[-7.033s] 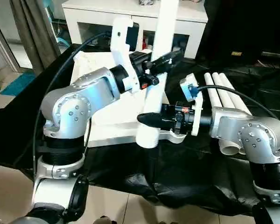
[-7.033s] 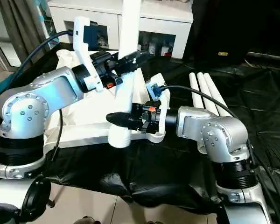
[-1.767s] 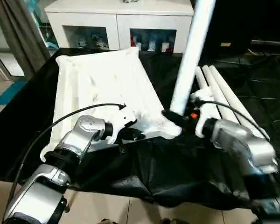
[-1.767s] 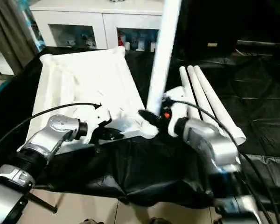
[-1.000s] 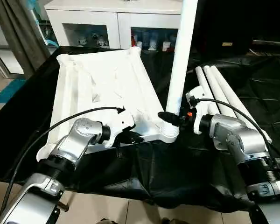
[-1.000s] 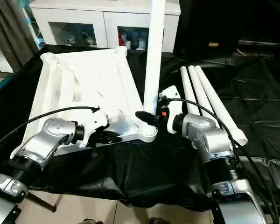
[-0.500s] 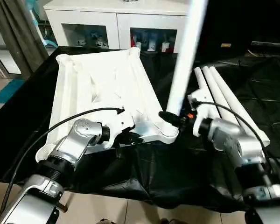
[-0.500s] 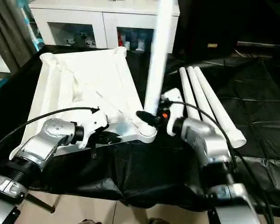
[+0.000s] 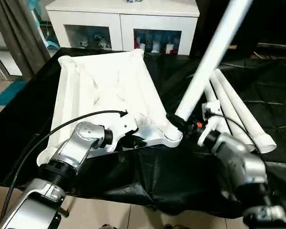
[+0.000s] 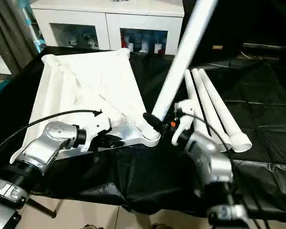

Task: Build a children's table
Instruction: Insert table leg to table base

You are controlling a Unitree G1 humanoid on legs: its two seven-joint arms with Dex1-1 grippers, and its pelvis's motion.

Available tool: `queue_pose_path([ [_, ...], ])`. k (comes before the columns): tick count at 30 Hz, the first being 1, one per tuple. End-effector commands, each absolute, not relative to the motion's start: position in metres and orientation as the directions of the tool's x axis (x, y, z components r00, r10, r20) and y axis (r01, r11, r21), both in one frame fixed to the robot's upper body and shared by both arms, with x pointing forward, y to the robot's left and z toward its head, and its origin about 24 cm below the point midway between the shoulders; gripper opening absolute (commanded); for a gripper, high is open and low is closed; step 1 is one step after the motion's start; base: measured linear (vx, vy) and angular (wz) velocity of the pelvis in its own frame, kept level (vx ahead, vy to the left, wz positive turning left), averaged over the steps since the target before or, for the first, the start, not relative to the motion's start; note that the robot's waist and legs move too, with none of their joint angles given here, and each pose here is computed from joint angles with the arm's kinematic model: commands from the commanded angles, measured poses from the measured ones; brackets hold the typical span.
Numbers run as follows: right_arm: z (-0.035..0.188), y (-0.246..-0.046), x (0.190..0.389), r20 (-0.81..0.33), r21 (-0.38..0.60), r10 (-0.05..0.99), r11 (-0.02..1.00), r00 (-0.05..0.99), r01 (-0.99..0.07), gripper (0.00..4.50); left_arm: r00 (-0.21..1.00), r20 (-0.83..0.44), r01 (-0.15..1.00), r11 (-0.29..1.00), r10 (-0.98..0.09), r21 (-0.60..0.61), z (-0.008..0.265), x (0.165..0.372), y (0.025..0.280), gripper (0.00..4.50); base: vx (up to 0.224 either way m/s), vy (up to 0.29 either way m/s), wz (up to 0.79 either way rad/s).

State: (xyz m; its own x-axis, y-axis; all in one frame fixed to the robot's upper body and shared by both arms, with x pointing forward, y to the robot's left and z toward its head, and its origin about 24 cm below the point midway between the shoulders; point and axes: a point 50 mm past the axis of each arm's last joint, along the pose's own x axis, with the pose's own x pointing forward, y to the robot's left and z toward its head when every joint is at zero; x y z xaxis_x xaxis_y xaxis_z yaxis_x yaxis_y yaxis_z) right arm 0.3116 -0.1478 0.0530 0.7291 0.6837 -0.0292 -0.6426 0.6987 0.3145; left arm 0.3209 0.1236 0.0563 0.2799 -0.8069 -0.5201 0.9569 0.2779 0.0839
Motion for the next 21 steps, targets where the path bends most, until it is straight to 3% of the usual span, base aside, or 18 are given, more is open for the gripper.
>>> queue_pose_path([
  [1,0.013,-0.152,0.294,-0.209,0.345,0.659,0.741,0.723,-0.576,1.91,0.357,-0.482,0.931,0.345,-0.800,0.118,0.067,0.330,0.131,0.00,0.000,0.000,0.00],
  [10,0.015,-0.142,0.290,-0.238,0.174,0.673,0.739,0.700,-0.651,1.91,0.348,-0.495,0.935,0.335,-0.797,0.118,0.066,0.331,0.132,0.00,0.000,0.000,0.00],
  [21,0.016,-0.129,0.293,-0.326,0.132,0.764,0.620,0.557,-0.774,1.91,0.320,-0.510,0.946,0.304,-0.799,0.117,0.062,0.326,0.130,0.00,0.000,0.000,0.00],
])
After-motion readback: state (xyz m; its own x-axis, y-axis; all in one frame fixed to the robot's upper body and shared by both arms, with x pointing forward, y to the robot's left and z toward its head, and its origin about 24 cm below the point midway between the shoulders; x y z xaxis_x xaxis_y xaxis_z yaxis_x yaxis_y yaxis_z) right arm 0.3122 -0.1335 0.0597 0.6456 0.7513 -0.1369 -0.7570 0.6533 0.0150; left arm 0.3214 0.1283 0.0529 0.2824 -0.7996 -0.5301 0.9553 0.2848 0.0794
